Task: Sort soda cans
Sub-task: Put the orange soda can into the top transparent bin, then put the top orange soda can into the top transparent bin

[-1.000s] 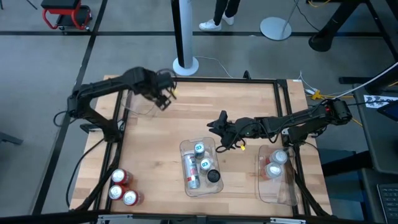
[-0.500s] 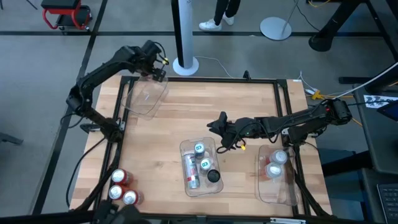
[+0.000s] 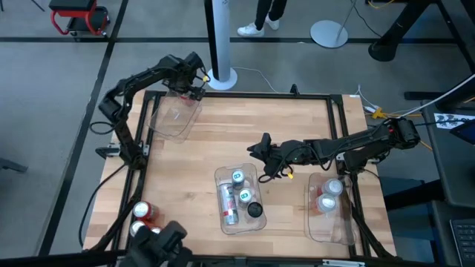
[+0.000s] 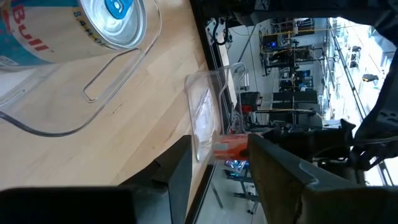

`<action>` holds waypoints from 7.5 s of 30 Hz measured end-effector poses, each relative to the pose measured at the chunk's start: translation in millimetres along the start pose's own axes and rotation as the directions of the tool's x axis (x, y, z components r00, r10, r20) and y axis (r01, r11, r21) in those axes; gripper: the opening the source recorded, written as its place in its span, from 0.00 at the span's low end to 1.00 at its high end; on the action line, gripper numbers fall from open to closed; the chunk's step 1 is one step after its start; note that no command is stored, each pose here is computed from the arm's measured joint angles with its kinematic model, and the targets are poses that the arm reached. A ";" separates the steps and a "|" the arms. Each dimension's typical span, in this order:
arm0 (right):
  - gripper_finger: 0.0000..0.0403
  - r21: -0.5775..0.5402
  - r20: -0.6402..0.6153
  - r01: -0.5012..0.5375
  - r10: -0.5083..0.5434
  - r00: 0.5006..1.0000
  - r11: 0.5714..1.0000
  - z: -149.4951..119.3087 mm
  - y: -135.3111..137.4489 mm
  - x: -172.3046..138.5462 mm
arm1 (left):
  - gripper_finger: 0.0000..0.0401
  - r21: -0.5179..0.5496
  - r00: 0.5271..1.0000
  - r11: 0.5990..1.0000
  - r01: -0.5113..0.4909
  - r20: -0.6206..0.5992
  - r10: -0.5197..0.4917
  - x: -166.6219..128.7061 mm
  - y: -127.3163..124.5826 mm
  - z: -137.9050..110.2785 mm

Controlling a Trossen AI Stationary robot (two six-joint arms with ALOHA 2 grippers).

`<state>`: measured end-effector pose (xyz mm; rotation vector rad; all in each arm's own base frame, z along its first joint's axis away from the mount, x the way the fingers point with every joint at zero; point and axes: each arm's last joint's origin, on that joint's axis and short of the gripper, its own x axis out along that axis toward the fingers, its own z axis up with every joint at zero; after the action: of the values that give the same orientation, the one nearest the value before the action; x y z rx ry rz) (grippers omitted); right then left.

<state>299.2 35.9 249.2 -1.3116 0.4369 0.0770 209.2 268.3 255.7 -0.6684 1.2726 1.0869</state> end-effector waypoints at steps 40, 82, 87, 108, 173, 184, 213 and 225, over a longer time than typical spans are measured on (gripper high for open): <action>0.38 -0.004 -0.006 -0.017 0.017 1.000 1.000 -0.6 1.6 0.0 | 0.89 0.128 0.984 0.987 0.094 0.136 -0.111 -88.4 0.7 -49.5; 0.38 -0.006 -0.002 -0.008 0.008 1.000 1.000 -0.2 0.7 0.0 | 0.89 0.105 0.965 0.960 0.259 -0.071 -0.253 -189.8 -115.3 -367.4; 0.38 -0.028 0.010 0.027 -0.027 1.000 0.999 1.0 -2.8 0.0 | 0.89 0.110 0.975 0.974 0.197 -0.126 -0.183 -182.2 -126.4 -382.8; 0.38 -0.037 0.013 0.037 -0.037 0.999 0.999 1.3 -3.9 -0.1 | 0.89 0.145 0.945 0.988 -0.044 -0.315 0.089 -157.8 -139.8 -441.0; 0.38 -0.032 0.039 0.030 -0.029 0.999 0.999 2.1 -3.6 -0.1 | 0.78 0.271 0.994 0.962 -0.028 -0.093 0.055 -124.6 -128.6 -373.5; 0.38 -0.032 0.039 0.030 -0.028 0.999 0.999 2.1 -3.6 -0.1 | 0.78 0.286 0.992 0.955 0.079 0.076 -0.105 -153.3 -132.4 -291.2; 0.38 -0.036 0.038 0.027 -0.025 0.999 0.999 1.9 -3.3 -0.1 | 0.77 0.158 0.983 0.970 -0.182 0.044 0.177 -73.5 -32.5 -99.4; 0.38 -0.037 0.038 0.026 -0.024 0.999 0.999 1.9 -3.2 -0.1 | 0.77 0.146 0.990 0.979 -0.144 0.032 0.141 -35.5 -20.3 -87.4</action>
<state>300.6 36.9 252.5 -1.3504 0.3887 0.0892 193.8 173.8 267.6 -0.4577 1.3842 1.1000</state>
